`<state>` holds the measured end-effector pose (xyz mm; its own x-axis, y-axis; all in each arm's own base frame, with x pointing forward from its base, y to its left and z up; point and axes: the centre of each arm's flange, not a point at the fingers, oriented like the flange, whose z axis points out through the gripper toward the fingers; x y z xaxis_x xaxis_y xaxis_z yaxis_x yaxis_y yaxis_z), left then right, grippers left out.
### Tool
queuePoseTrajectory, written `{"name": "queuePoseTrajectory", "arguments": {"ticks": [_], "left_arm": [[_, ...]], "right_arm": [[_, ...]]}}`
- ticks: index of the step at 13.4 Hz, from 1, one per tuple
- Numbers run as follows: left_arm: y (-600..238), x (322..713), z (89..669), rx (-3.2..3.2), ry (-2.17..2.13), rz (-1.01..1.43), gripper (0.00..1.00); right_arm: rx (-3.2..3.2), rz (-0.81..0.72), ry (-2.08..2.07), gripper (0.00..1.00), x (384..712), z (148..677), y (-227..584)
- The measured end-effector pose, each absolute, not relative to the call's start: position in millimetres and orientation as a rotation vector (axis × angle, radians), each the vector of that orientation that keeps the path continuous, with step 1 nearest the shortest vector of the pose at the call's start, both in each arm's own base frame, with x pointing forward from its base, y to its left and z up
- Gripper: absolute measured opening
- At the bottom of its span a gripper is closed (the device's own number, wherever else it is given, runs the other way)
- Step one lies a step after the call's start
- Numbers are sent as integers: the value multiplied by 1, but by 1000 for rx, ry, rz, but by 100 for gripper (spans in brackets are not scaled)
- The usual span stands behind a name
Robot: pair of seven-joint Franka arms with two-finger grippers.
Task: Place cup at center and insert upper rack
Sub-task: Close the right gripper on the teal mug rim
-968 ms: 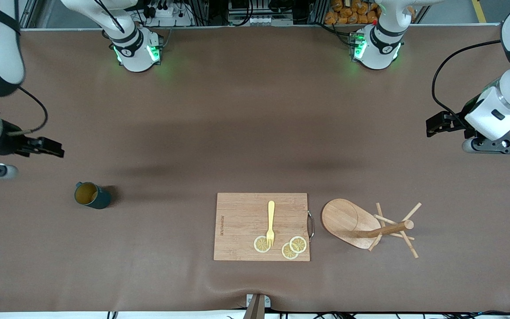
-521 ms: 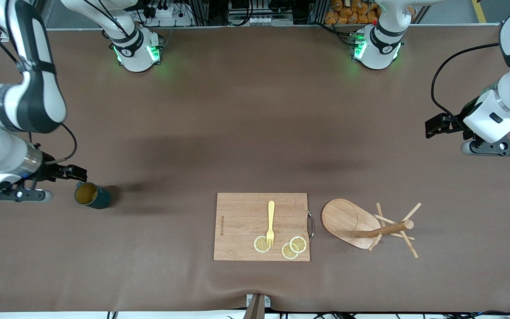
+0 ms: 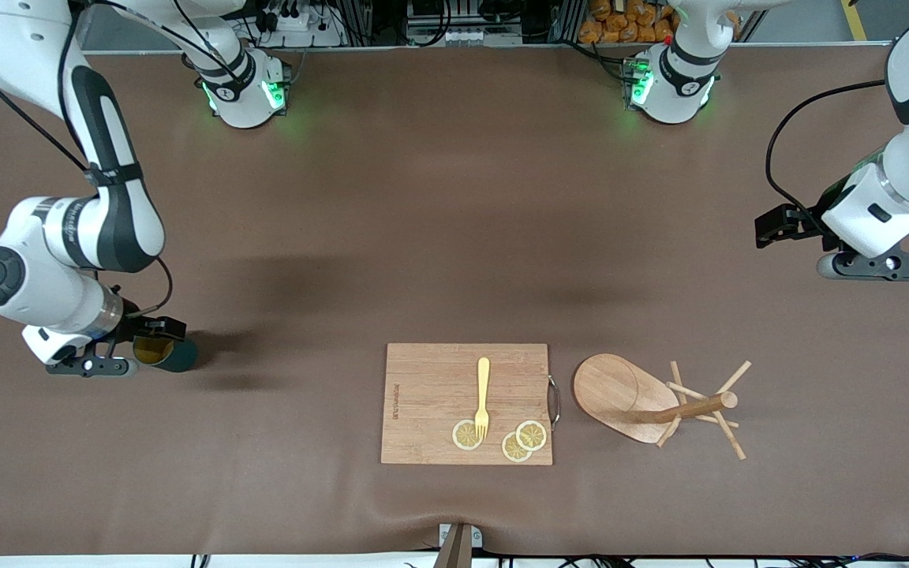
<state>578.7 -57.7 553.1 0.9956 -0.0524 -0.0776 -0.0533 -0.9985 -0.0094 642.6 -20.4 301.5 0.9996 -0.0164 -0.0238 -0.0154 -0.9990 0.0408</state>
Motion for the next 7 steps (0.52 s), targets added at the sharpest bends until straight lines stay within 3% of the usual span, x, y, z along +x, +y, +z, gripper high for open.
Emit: {"name": "queuePoseTrajectory", "arguments": {"ticks": [7], "left_arm": [[-57, 580, 554, -3128, 81, 102, 100]], "right_arm": [[3118, -43, -13, 100, 646, 266, -6]]}}
